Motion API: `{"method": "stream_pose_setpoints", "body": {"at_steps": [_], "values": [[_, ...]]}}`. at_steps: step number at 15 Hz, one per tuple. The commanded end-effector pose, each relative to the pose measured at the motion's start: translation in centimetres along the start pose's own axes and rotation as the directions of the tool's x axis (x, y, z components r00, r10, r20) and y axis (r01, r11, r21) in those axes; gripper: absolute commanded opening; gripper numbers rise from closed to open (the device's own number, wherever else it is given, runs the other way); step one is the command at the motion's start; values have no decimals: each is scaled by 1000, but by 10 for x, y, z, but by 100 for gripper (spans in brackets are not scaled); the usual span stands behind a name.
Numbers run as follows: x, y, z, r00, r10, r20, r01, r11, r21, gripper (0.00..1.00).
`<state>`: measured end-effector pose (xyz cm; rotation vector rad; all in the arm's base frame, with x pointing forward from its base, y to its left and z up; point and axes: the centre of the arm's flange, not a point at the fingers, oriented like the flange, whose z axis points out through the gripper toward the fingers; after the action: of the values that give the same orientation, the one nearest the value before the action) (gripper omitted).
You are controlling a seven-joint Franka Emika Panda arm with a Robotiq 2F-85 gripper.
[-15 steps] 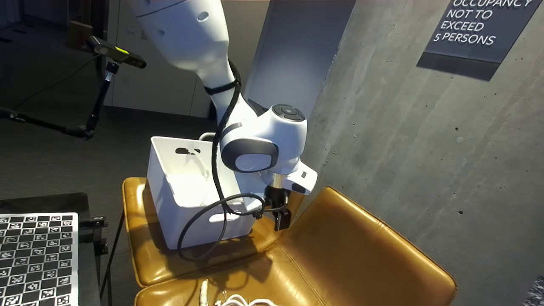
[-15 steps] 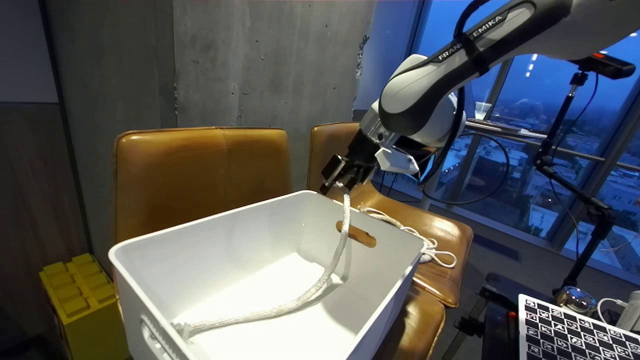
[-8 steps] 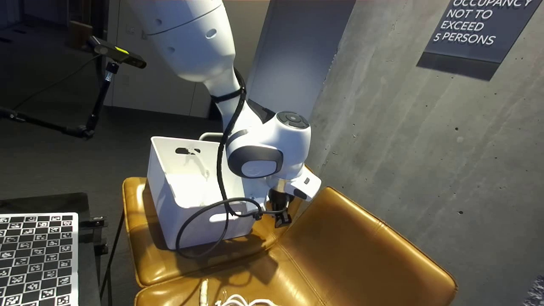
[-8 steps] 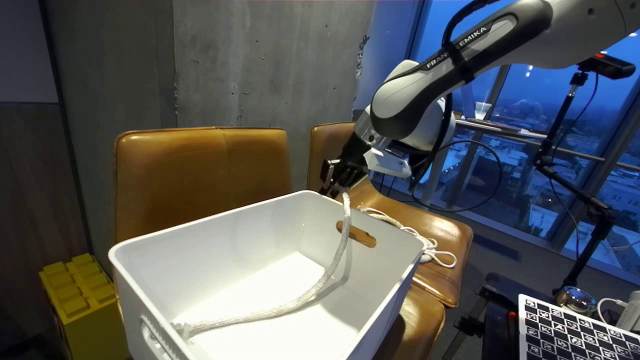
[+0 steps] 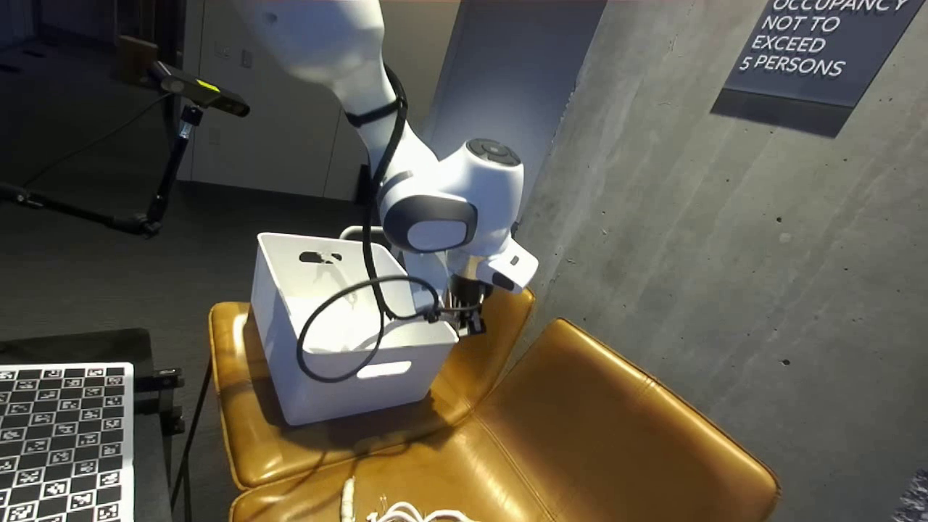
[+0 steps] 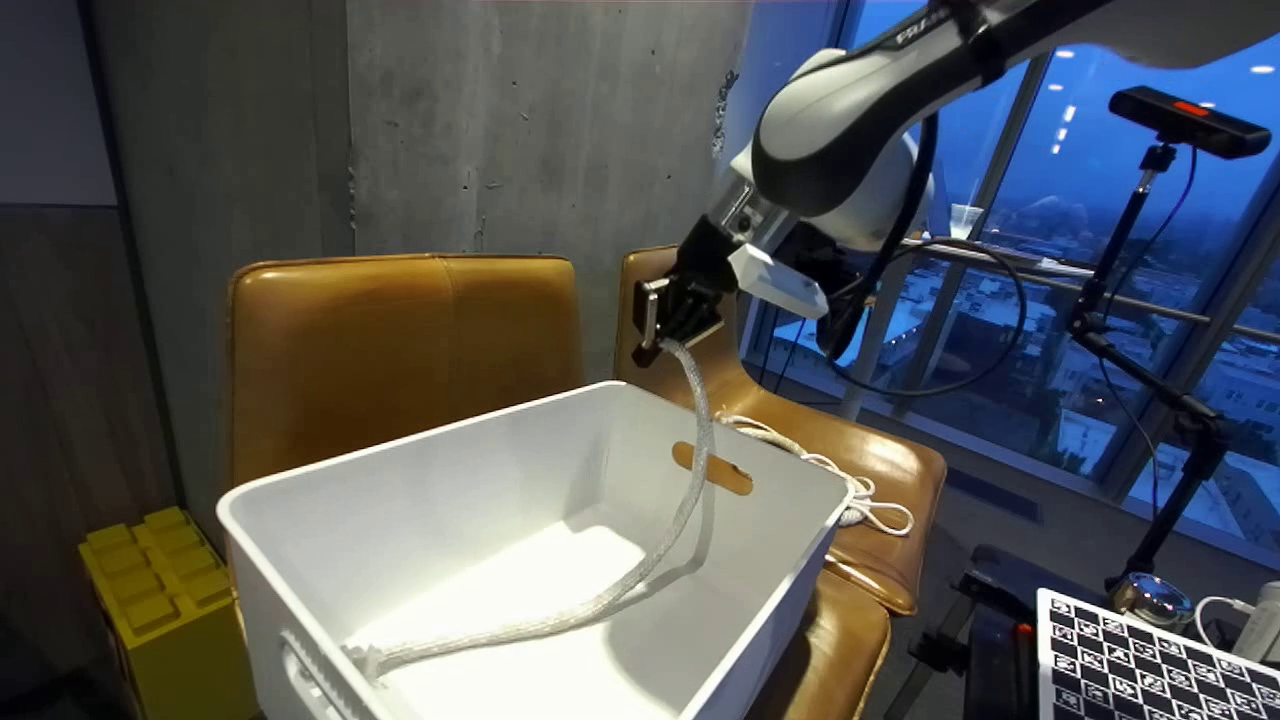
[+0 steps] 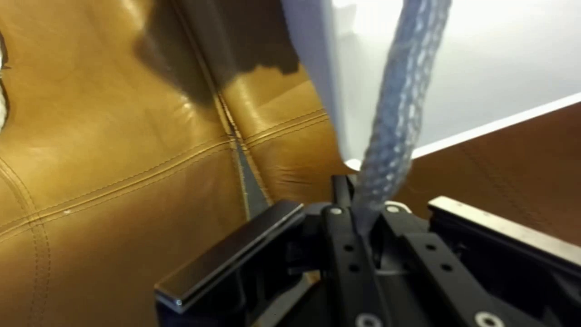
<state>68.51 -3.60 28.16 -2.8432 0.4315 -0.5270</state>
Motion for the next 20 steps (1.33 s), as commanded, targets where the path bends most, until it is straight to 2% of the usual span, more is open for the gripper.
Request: {"method": "stream_pose_setpoints", "body": {"at_steps": [1,3,6,7,9,10,14,17,18,20], "values": [[-40,-60,-52,997,-63,42,60,996,59,1],[-62,-90,-49,990,-119,79,112,990,86,1],[-99,-111,-17,975,-164,150,151,984,98,1],[-110,-115,-7,969,-175,176,161,983,93,28],[-124,-117,4,959,-186,215,171,981,88,36],[-127,-115,4,956,-185,228,169,982,88,44],[-117,-74,-16,953,-175,248,158,983,89,72],[-94,-26,-56,953,-156,258,135,986,99,95],[-85,-8,-72,954,-150,259,127,986,104,99],[-70,29,-104,955,-135,265,108,988,113,100]]}}
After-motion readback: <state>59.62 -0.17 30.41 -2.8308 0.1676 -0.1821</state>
